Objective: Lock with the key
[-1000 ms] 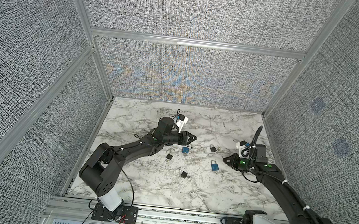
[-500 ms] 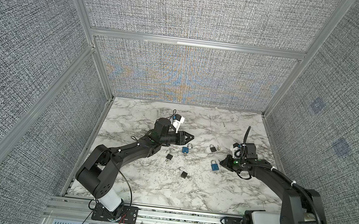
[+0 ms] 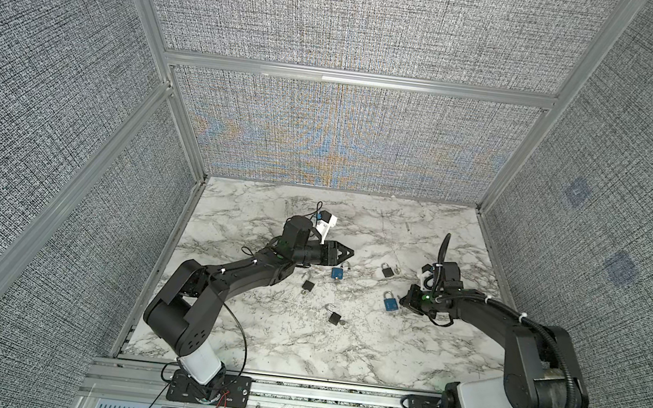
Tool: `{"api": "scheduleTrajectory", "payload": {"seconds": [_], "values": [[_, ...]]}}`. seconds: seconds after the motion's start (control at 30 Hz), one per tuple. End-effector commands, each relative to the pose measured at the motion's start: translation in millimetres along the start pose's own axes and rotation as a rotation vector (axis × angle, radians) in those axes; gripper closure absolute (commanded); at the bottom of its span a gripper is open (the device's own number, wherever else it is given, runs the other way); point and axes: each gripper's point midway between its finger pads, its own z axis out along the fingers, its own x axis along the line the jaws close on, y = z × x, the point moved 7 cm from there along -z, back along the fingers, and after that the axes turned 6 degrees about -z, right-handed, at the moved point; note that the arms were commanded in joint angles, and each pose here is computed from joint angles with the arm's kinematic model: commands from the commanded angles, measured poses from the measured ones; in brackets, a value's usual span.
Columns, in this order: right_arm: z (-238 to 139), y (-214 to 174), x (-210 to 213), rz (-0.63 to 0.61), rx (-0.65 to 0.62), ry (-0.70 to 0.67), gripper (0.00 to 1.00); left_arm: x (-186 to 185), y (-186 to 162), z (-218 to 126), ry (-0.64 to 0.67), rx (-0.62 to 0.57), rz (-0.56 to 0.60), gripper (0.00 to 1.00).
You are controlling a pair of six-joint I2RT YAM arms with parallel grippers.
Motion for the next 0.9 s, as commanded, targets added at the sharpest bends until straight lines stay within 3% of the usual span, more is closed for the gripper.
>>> {"api": "scheduleTrajectory", "payload": {"seconds": [0.0,0.43,0.63,0.87], "values": [[1,4,0,-0.009,-0.013,-0.006,0.92,-6,3,1,-0.039,-0.001,0.022,0.62],[-9,6,3,-0.01,-0.033,-0.022,0.76,-5,4,-3,-0.026,-0.013,0.032,0.62],[-34,14,18,-0.019,-0.135,-0.061,0.75,-8,10,-13,-0.016,-0.044,0.038,0.62],[-53,26,79,-0.108,-0.274,-0.056,0.73,5,16,-40,0.175,-0.139,0.063,0.62]]}}
